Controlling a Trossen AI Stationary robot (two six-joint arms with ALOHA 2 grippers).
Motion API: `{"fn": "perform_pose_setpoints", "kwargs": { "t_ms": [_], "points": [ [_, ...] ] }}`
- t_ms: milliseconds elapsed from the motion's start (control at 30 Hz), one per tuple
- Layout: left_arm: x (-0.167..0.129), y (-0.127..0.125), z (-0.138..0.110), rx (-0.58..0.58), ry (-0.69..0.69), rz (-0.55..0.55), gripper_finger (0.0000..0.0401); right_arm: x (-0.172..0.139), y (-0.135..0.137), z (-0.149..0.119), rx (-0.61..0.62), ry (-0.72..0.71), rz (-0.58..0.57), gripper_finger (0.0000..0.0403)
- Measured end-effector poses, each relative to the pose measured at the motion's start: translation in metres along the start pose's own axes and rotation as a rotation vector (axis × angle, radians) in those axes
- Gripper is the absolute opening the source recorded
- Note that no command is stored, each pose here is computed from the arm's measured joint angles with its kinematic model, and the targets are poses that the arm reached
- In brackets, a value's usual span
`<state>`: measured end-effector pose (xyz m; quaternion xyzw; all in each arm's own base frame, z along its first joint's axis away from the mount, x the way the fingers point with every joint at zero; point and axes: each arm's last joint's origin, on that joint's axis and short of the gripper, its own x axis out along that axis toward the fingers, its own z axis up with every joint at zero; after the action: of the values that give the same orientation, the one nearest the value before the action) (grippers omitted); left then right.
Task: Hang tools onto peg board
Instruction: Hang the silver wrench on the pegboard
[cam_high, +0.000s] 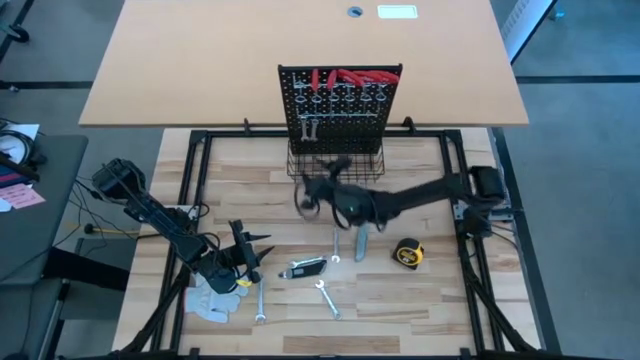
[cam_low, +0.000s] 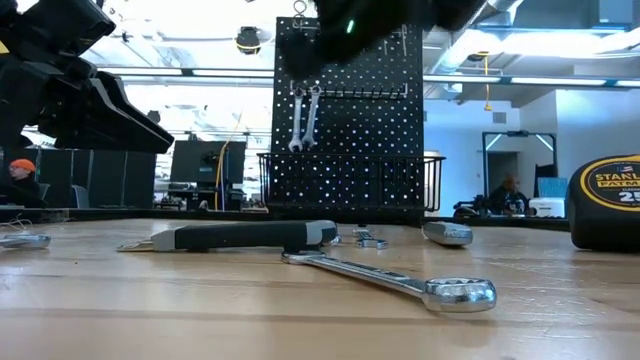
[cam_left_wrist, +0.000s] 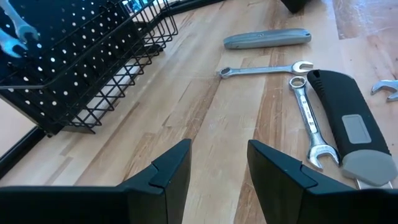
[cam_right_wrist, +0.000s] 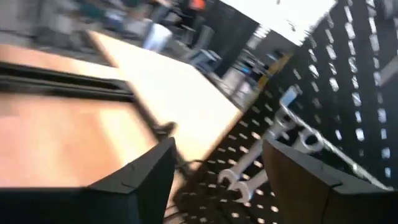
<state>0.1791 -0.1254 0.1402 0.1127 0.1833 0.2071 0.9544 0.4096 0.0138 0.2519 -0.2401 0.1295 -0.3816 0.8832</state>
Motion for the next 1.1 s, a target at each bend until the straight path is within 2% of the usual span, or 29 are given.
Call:
{"fn": "perform_pose_setpoints", "kwargs": {
  "t_ms": [100,133,267,400,500,633,700,833,967,1100],
  "points": [
    [0.0,0.0,0.0,-0.002,0.0,0.0,0.0153,-0.038,0.012,0.014,-0.053,-0.001,0.114,0.0255],
    [0.0,0.0,0.0,-0.002,0.0,-0.001,0.0153,-0.052,0.017,0.016,-0.036,0.009,0.155,0.0255],
    [0.0,0.0,0.0,-0.004,0.0,-0.001,0.0152,-0.1,0.037,0.012,0.155,0.105,0.295,0.0255],
    [0.0,0.0,0.0,-0.004,0.0,-0.001,0.0152,-0.129,0.06,-0.009,0.396,0.268,0.342,0.0255],
    [0.0,0.0,0.0,-0.016,0.0,-0.001,0.0153,-0.125,0.076,-0.036,0.482,0.468,0.342,0.0255],
    [0.0,0.0,0.0,-0.029,0.0,-0.001,0.0153,-0.101,0.081,-0.071,0.45,0.715,0.241,0.0255],
    [0.0,0.0,0.0,-0.029,0.0,-0.001,0.0152,-0.088,0.082,-0.082,0.462,0.807,0.226,0.0255],
    [0.0,0.0,0.0,-0.02,0.001,0.0,0.0153,-0.07,0.088,-0.1,0.464,0.876,0.211,0.0255],
    [0.0,0.0,0.0,-0.017,0.003,0.0,0.0152,-0.062,0.09,-0.108,0.479,0.9,0.201,0.0255],
    [0.0,0.0,-0.001,-0.014,0.006,0.001,0.0153,-0.059,0.093,-0.11,0.426,0.901,0.25,0.0232]
  ]
}}
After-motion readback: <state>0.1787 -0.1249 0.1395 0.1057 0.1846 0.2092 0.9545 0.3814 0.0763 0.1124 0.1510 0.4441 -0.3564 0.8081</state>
